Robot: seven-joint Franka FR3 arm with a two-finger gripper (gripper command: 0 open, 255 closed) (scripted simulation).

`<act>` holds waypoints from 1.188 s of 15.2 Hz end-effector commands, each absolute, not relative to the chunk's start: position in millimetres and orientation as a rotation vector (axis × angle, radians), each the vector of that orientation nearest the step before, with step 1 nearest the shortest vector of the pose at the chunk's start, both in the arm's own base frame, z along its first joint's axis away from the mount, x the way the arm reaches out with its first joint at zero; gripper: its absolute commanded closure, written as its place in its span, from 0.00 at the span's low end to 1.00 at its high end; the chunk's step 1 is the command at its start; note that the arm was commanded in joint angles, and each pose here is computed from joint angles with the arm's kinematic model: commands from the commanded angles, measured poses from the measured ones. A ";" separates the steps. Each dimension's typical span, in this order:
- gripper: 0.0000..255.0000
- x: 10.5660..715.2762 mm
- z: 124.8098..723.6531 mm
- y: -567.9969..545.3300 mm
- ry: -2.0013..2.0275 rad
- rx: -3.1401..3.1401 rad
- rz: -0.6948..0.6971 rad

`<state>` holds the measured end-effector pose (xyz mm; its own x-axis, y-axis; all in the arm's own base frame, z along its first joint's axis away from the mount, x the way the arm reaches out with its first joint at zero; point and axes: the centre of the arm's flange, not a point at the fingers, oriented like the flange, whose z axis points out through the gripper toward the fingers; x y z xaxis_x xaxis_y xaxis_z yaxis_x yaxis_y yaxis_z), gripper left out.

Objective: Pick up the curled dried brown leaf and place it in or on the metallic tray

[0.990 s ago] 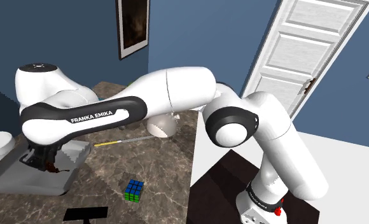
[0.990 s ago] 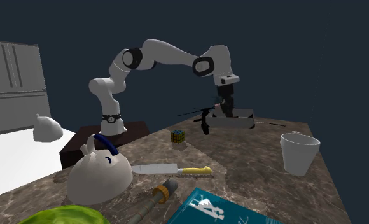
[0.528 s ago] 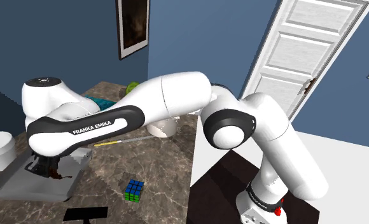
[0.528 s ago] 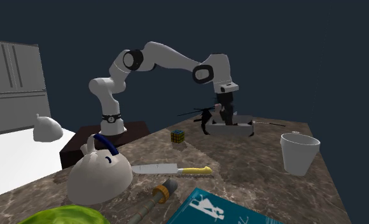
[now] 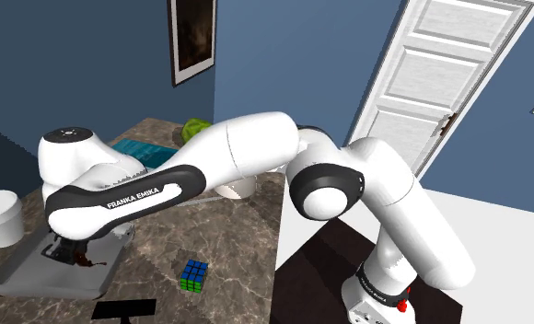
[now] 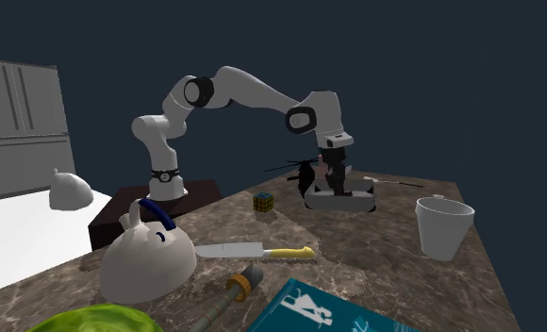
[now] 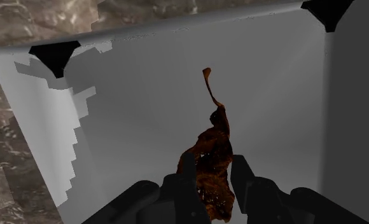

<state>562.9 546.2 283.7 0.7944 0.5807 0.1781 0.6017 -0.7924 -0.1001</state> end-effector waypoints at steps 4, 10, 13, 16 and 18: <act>1.00 562.9 283.4 546.2 -0.939 -2.830 -0.208; 0.00 562.9 283.3 546.3 -0.939 -2.830 -0.208; 0.00 559.6 322.1 538.8 -0.939 -2.830 -0.208; 0.00 558.7 332.3 536.8 -0.939 -2.830 -0.208; 0.00 558.7 332.3 536.9 -0.939 -2.830 -0.208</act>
